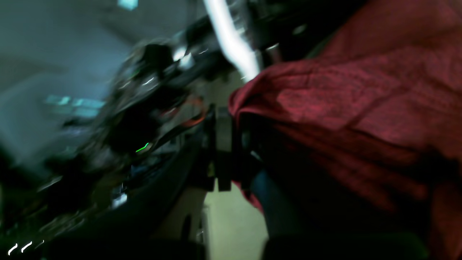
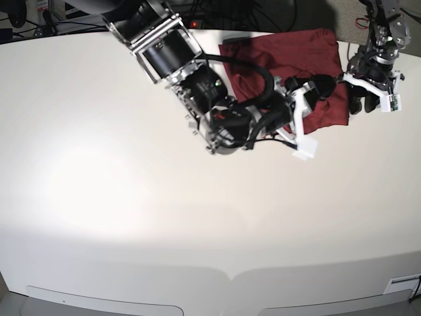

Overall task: Fold the T-shirt properly
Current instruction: 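Fold the held shirt end with the right gripper over toward the left gripper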

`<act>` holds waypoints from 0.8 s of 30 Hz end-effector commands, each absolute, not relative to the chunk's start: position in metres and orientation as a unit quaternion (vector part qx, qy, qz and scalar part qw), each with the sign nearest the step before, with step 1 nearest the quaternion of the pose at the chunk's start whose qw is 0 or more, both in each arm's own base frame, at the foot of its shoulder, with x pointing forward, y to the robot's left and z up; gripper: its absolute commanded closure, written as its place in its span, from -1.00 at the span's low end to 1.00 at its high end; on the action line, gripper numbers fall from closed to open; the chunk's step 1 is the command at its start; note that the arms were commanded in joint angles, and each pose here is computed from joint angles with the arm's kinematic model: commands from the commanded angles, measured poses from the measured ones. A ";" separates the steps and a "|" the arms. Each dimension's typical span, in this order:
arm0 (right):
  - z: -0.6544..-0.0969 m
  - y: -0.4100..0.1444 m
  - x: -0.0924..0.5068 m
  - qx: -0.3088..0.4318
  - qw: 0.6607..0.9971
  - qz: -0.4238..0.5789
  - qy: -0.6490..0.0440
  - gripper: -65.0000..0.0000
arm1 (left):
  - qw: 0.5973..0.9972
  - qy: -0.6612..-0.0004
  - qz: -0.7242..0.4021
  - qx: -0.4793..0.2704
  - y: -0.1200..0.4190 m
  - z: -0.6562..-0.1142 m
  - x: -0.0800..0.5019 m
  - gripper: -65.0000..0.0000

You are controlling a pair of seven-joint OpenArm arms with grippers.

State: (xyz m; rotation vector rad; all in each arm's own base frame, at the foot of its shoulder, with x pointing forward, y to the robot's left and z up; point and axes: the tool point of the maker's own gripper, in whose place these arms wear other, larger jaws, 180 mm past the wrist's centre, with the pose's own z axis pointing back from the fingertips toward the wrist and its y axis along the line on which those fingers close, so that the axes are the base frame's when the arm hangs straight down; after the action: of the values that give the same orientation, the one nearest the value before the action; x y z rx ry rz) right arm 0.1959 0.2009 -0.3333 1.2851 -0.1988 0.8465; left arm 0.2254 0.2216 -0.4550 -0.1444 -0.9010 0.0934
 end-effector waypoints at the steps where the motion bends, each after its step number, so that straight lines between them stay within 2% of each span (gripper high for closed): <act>1: -0.316 0.212 0.206 0.589 0.700 0.385 -0.123 1.00 | 0.938 -0.339 0.019 -0.076 0.206 -0.489 0.188 0.30; 7: -0.320 0.228 0.212 0.562 0.700 0.400 -0.182 1.00 | 0.938 -0.334 -0.002 -0.094 0.186 -0.492 0.188 0.30; 15: -0.302 0.236 0.231 0.569 0.686 0.389 -0.233 1.00 | 0.935 -0.340 -0.004 -0.098 0.182 -0.491 0.191 0.30; 24: -0.287 0.245 0.222 0.608 0.666 0.370 -0.225 1.00 | 0.925 -0.356 -0.020 -0.133 0.148 -0.487 0.202 0.30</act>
State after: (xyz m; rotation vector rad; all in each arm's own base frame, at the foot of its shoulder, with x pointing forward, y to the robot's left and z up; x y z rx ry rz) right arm 0.2147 0.2365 -0.3119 1.3138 -0.4538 0.8327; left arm 0.2363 0.1601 -0.4538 -0.2759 -0.9313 0.0146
